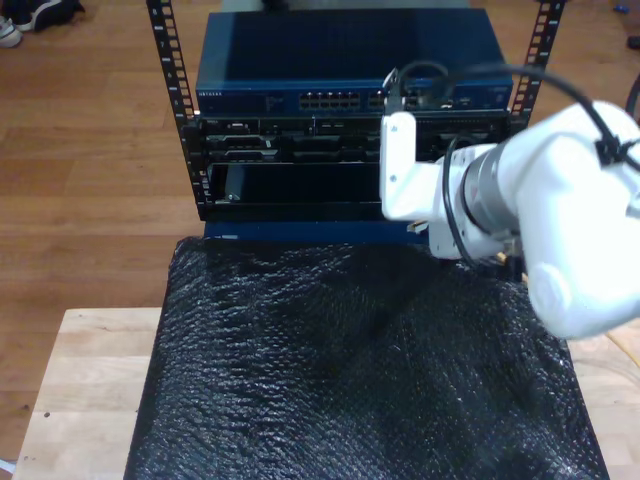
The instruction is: Grab the cable and plug it in
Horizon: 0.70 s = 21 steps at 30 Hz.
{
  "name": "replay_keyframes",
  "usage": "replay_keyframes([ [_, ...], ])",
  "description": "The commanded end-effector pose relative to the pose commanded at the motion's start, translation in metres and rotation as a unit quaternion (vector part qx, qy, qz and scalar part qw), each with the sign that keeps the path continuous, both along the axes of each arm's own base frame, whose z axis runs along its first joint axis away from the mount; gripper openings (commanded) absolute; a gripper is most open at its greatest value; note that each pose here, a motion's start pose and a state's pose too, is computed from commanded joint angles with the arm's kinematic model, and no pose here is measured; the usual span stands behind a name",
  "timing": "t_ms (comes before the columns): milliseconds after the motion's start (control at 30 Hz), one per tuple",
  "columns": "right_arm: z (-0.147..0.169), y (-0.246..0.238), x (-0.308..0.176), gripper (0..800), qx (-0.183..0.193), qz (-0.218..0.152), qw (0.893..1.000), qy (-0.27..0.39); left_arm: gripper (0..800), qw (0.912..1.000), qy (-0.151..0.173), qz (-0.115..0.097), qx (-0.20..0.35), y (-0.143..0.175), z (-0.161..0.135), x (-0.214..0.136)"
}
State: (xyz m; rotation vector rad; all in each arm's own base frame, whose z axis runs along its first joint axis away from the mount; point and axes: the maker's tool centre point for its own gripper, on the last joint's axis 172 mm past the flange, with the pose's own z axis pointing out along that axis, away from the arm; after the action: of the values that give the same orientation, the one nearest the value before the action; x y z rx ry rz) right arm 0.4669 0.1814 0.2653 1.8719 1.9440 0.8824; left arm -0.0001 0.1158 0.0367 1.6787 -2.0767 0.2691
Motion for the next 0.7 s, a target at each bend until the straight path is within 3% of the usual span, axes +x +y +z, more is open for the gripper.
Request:
replay_keyframes([
  [133,-0.014,-0.001,0.007,0,-0.001,-0.003,1.000,0.002,800,1.0000,0.000,0.000,0.000,0.000,0.000,0.000],
  [400,-0.012,0.008,0.030,0,0.015,0.000,0.999,-0.036,800,1.0000,0.000,0.000,0.001,0.000,0.000,0.000],
  [700,-0.017,0.006,0.031,0,-0.001,0.010,0.999,-0.038,800,1.0000,0.000,0.000,0.001,0.000,0.000,0.000],
])
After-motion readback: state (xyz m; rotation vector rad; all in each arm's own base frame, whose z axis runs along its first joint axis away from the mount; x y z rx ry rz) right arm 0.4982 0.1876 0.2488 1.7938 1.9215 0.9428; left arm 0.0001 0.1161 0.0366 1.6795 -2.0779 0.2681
